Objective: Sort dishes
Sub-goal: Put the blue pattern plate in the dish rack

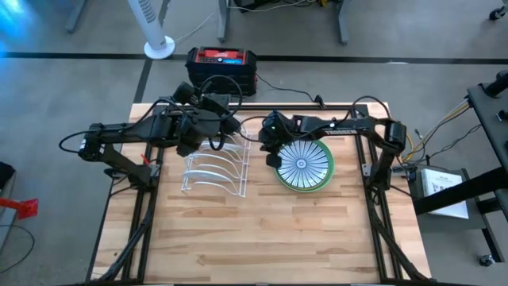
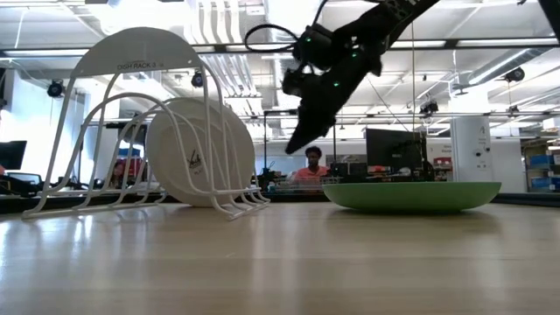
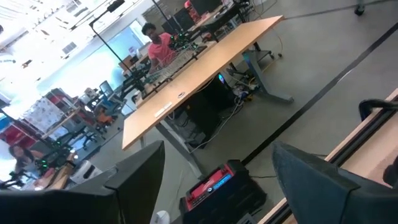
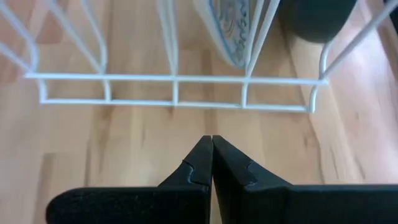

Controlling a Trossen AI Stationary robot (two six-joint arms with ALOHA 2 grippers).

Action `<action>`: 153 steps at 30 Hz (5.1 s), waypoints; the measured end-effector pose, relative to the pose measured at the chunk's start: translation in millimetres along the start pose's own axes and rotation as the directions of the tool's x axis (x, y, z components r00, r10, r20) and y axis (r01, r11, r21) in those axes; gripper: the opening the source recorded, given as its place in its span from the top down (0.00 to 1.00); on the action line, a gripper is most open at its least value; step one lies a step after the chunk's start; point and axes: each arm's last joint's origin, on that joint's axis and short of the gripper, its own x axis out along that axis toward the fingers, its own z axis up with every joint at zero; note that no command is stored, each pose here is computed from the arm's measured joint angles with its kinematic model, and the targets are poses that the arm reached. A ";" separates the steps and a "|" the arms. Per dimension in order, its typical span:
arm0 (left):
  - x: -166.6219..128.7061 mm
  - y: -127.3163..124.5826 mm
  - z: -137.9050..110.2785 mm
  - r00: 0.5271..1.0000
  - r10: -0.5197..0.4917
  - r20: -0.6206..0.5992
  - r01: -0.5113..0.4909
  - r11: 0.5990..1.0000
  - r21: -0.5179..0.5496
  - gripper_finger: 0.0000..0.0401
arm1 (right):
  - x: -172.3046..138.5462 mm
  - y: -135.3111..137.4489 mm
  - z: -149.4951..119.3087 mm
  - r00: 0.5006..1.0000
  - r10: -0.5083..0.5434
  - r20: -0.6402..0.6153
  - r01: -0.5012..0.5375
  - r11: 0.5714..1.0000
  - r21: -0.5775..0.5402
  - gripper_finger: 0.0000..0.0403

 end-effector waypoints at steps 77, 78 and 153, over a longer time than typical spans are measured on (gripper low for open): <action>68.5 -298.7 -115.9 0.662 -0.719 -0.212 0.706 0.693 -0.145 1.00 | -111.4 51.8 -192.7 0.885 -0.435 -0.165 0.427 0.621 0.657 1.00; 69.4 -300.0 -117.5 0.658 -0.721 -0.216 0.709 0.690 -0.146 1.00 | -111.8 50.8 -194.1 0.881 -0.438 -0.179 0.438 0.612 0.659 0.99; 95.3 -308.2 -152.4 0.627 -0.718 -0.303 0.679 0.694 -0.240 1.00 | -92.8 47.1 -203.2 0.921 -0.378 -0.096 0.336 0.643 0.688 0.72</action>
